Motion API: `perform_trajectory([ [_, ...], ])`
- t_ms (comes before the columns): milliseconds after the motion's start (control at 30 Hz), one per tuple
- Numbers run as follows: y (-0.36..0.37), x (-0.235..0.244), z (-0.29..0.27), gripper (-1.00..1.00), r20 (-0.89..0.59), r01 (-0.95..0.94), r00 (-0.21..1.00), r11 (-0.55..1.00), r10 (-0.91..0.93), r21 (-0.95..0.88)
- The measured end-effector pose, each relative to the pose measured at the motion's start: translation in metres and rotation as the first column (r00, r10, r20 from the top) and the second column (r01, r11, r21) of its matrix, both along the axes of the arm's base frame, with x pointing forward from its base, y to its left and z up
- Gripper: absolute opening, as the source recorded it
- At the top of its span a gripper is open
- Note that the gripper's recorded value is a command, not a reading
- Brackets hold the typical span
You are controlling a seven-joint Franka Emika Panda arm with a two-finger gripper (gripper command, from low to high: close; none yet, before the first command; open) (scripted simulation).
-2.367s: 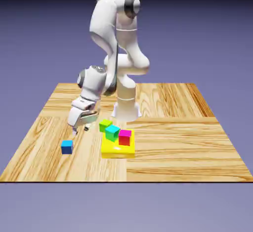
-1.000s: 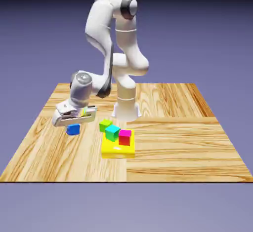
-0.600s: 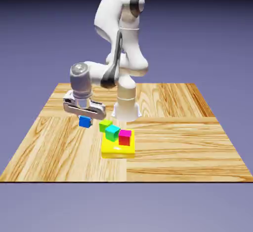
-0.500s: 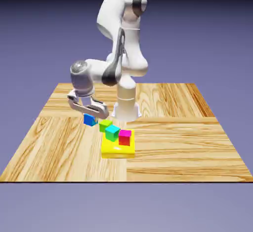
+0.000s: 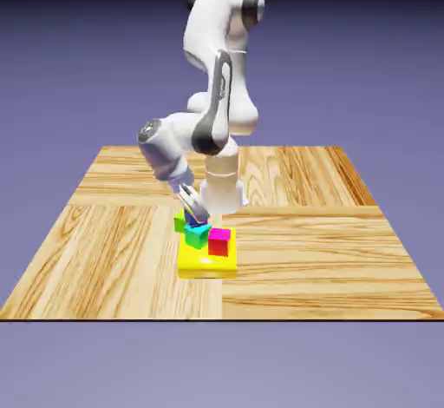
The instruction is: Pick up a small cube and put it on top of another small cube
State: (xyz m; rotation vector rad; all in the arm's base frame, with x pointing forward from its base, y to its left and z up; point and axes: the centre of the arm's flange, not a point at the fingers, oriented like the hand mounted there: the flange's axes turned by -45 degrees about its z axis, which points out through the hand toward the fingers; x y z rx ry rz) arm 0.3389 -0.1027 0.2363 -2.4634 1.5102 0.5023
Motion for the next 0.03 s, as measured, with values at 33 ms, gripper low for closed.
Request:
perform_trajectory([
  [33, 0.0, 0.0, 0.0, 1.0, 0.0, 0.0, 1.0, 1.0, 0.0, 0.0],
])
